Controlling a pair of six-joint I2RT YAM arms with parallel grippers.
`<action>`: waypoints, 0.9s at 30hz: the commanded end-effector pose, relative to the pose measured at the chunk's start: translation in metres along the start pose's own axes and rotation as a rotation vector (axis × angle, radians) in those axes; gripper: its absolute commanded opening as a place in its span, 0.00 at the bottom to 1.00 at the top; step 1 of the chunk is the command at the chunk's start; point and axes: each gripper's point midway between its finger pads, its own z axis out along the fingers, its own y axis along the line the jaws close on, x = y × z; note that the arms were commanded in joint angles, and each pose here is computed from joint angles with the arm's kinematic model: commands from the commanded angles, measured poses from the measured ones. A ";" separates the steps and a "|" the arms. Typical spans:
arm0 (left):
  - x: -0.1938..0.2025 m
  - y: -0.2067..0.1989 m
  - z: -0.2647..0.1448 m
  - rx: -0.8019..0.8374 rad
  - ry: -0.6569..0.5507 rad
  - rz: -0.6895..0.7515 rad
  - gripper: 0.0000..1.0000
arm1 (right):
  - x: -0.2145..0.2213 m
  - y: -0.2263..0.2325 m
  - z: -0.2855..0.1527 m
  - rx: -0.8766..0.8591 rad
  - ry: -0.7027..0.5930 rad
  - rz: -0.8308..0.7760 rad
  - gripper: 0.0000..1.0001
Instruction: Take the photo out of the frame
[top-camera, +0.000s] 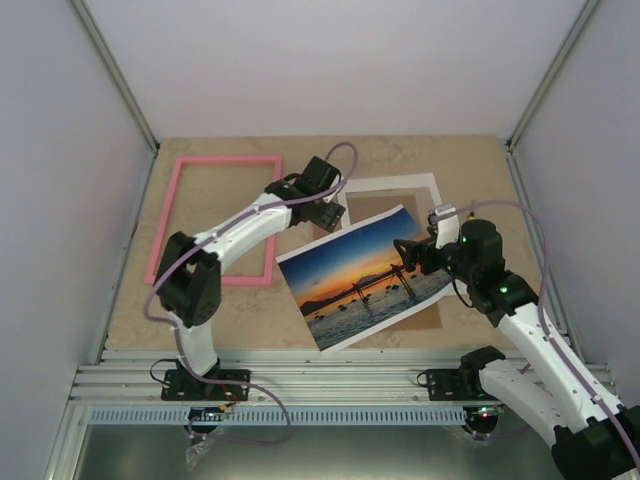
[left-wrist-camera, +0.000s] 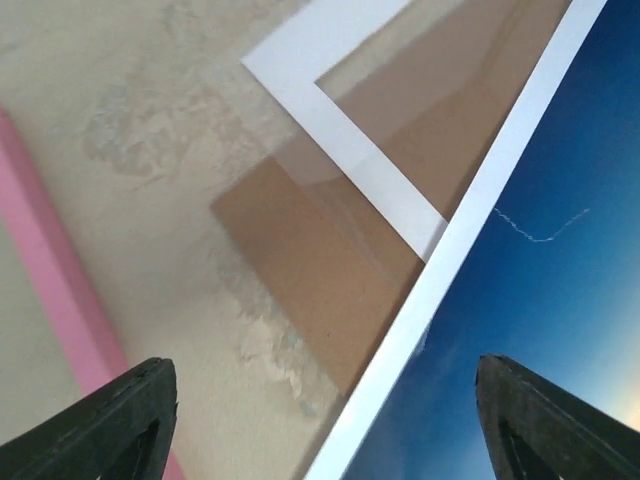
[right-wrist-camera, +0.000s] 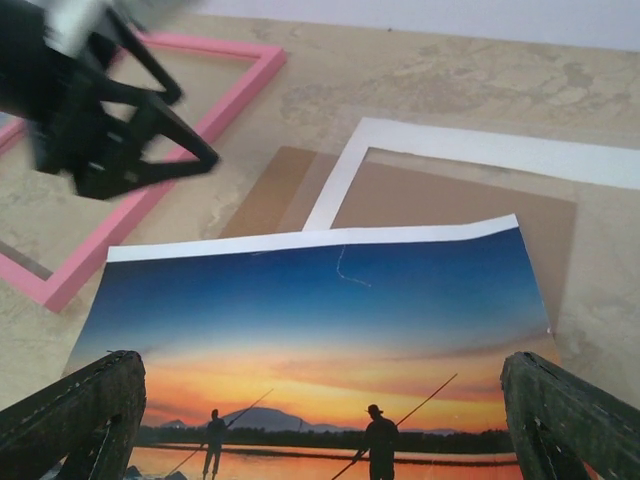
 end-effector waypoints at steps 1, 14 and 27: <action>0.004 0.010 -0.046 -0.013 -0.064 -0.267 0.86 | 0.008 -0.008 0.007 0.039 0.053 0.028 0.98; 0.100 0.009 -0.088 0.096 0.005 -0.631 1.00 | 0.053 -0.065 0.056 0.148 0.355 0.160 0.90; 0.112 0.088 -0.127 -0.189 -0.148 -0.607 1.00 | 0.095 -0.124 0.083 0.218 0.464 0.275 0.66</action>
